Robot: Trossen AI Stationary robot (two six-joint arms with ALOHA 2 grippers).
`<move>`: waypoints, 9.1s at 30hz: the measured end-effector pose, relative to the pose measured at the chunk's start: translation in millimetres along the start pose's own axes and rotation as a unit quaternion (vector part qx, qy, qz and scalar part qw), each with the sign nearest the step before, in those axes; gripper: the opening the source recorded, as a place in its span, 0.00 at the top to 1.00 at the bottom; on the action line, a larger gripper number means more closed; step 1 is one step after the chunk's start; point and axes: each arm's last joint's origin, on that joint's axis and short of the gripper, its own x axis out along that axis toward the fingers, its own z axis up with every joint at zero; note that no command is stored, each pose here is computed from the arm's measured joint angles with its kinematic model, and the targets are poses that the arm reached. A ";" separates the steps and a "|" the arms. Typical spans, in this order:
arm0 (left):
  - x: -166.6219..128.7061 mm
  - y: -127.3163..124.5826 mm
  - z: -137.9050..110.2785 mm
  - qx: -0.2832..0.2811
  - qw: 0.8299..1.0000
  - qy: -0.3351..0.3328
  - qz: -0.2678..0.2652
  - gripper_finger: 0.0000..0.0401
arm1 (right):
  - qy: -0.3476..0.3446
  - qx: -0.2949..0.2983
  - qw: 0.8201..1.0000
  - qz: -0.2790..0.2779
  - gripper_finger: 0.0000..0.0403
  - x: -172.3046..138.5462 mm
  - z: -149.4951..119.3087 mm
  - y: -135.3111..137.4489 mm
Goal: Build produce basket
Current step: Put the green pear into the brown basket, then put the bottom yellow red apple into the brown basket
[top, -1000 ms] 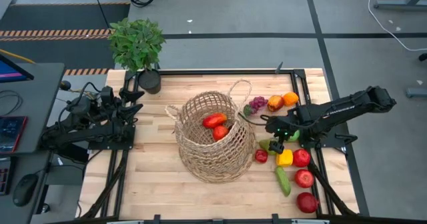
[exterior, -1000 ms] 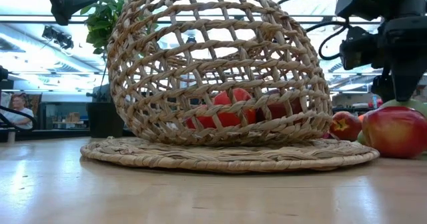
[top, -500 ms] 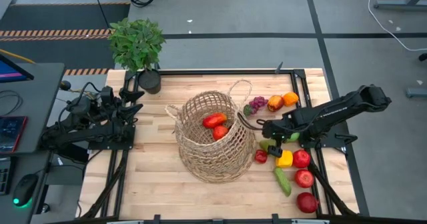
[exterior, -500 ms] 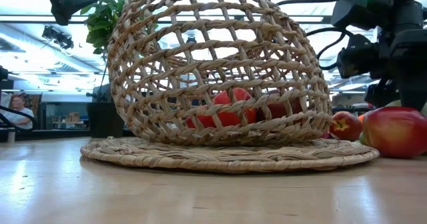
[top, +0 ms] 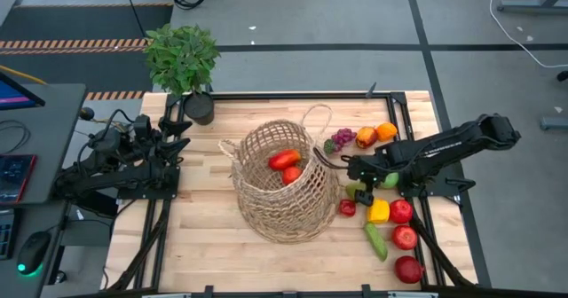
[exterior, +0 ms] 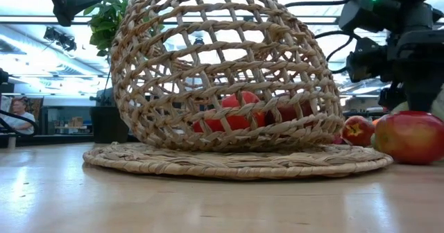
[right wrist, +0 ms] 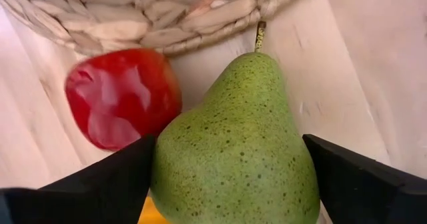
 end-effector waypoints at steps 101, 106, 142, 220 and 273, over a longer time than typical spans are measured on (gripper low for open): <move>0.0 0.0 0.0 0.000 1.000 0.000 0.000 0.03 | -0.346 -0.301 0.887 -0.062 0.08 -219.5 215.4 116.8; 0.0 0.0 0.0 0.000 1.000 0.000 0.000 0.03 | -0.346 -0.404 0.833 -0.152 0.08 -213.1 216.3 132.5; -0.1 -0.1 0.3 0.000 1.000 -0.001 -0.001 0.03 | -0.196 -0.620 0.743 -0.159 0.08 -103.8 274.6 121.1; 0.0 -0.1 0.1 0.000 1.000 0.000 0.000 0.03 | -0.207 -0.182 0.946 -0.171 0.05 -272.7 156.7 -0.2; -0.1 -0.1 0.1 0.000 1.000 0.000 0.000 0.03 | -0.122 -0.279 0.951 -0.046 0.09 -74.1 -15.4 114.9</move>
